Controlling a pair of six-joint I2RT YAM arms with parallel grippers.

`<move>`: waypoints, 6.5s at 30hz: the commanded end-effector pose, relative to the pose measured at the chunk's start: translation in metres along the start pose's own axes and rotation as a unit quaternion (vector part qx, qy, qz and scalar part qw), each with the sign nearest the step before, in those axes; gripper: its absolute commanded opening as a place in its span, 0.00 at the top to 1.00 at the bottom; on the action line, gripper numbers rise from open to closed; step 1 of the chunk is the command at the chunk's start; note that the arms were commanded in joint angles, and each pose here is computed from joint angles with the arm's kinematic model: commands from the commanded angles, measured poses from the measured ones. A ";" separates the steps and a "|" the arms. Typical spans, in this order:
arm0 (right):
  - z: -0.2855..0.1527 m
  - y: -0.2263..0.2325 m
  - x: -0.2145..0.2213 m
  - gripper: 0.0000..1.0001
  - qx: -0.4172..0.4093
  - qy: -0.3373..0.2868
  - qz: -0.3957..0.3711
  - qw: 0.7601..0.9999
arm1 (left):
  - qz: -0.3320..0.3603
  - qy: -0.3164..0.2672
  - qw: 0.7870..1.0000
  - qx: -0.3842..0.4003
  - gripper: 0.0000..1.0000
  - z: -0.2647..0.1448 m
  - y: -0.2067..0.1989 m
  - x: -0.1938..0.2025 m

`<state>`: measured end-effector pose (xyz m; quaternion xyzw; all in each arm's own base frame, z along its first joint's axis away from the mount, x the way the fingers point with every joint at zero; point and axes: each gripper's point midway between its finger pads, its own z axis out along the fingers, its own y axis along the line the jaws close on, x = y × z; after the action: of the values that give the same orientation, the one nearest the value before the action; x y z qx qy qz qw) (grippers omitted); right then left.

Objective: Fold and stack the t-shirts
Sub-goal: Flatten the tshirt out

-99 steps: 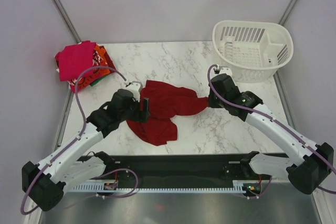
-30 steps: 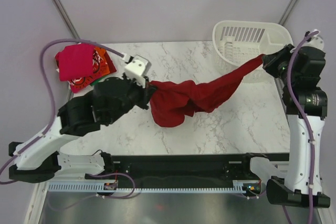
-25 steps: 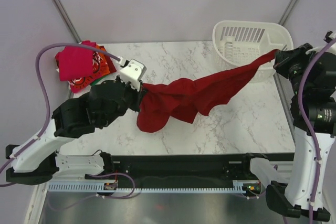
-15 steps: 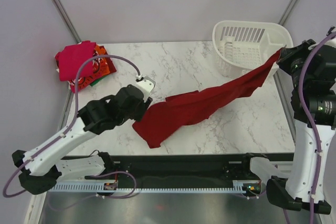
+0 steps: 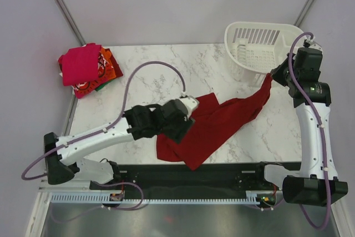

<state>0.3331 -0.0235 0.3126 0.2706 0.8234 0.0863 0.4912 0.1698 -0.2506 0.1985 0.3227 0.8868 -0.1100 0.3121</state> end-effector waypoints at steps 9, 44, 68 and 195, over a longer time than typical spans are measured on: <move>0.001 0.011 -0.005 1.00 -0.036 -0.023 -0.012 0.999 | 0.067 0.102 0.990 0.077 0.30 0.081 -0.151 0.070; 0.010 0.008 0.005 1.00 -0.040 -0.011 -0.013 0.999 | 0.110 0.125 0.986 -0.010 0.52 0.125 -0.138 0.098; 0.013 0.010 0.008 1.00 -0.047 -0.007 -0.011 0.999 | 0.140 0.145 0.977 -0.065 0.59 0.134 -0.125 0.118; -0.017 0.174 -0.108 1.00 -0.242 -0.125 0.012 0.962 | 0.075 -0.257 0.882 -0.387 0.98 -0.175 0.196 -0.132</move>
<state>0.4198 0.0331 0.4427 0.2032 0.7334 0.2414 0.6021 0.2509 -0.1520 0.4070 0.2891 0.7092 0.1132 0.6330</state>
